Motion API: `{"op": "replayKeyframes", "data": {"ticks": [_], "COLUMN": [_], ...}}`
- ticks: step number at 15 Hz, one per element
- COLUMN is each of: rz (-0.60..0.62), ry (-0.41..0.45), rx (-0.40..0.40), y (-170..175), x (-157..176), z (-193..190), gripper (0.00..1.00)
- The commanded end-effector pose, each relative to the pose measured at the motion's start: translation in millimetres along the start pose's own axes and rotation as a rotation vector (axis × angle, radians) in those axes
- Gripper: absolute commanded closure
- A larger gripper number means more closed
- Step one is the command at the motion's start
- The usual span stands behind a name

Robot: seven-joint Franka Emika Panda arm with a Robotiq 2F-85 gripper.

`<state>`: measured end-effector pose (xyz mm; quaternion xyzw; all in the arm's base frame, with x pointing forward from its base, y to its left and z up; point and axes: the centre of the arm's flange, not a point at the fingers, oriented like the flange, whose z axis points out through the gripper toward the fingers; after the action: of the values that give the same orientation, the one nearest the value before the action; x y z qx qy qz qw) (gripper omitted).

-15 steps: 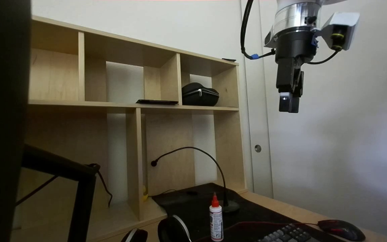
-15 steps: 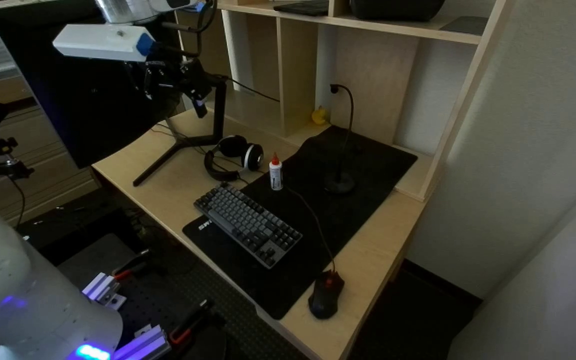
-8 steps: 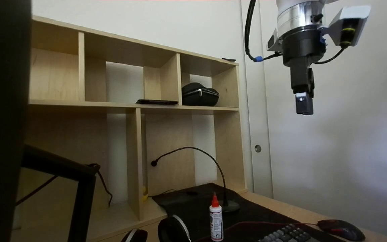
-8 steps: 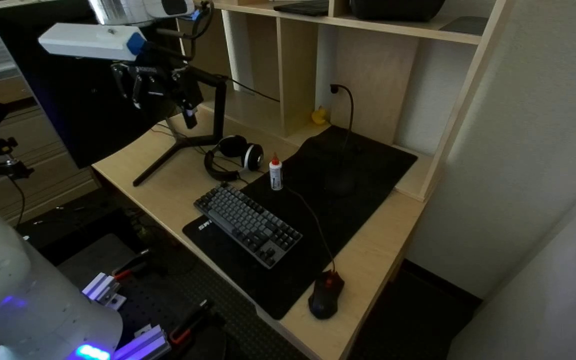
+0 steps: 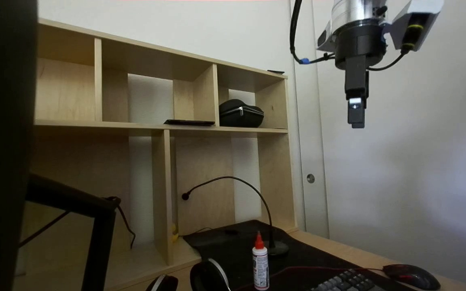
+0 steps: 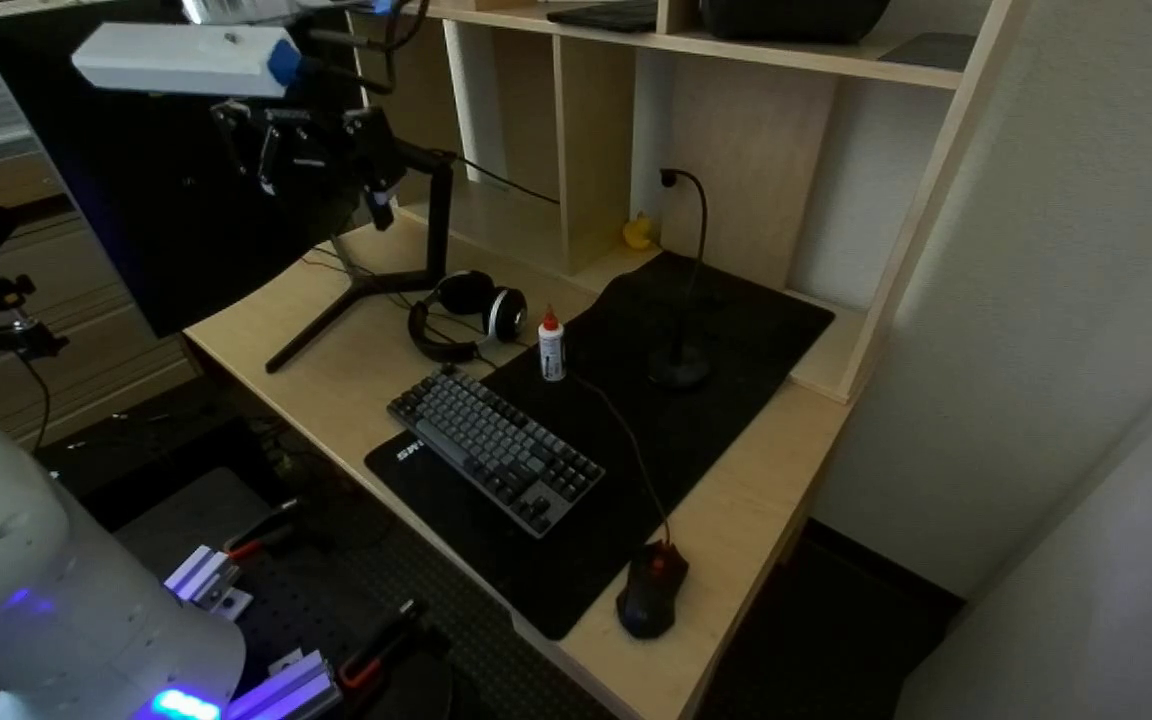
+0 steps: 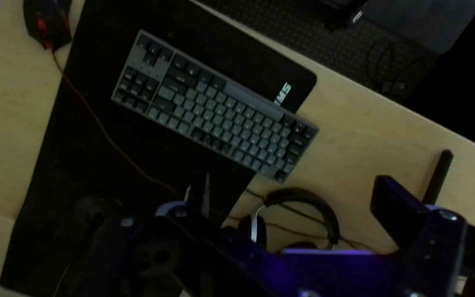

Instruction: Get the headphones from the table and put them on the second shelf of the top row

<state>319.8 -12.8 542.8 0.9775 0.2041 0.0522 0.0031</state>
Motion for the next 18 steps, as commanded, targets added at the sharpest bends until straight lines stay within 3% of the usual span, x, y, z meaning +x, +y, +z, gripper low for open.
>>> {"op": "replayKeyframes", "data": {"ticks": [1,2,3,5,6,7,9,12,16,17,18], "rz": [-0.026,-0.031,-0.003,-0.005,-0.004,-0.01,-0.024,-0.064,-0.037,-0.051,-0.05], "ry": [0.194,0.254,0.179,0.264,0.278,0.237,0.144,0.018,-0.091,-0.053,-0.079], "rx": [-0.041,-0.071,-0.064,-0.094,-0.098,-0.087,-0.038,0.051,0.096,0.07,0.078], "y": [5,6,3,0,0,-2,10,3,-1,-8,-7], "x": [-13,-17,-10,-25,-29,-32,24,56,115,77,86], "z": [-97,-126,-83,-124,-129,-129,-74,-20,68,37,54], "gripper": [0.0,0.0,0.0,0.0,0.0,0.0,0.0,0.0,0.0,0.0,0.0]}}
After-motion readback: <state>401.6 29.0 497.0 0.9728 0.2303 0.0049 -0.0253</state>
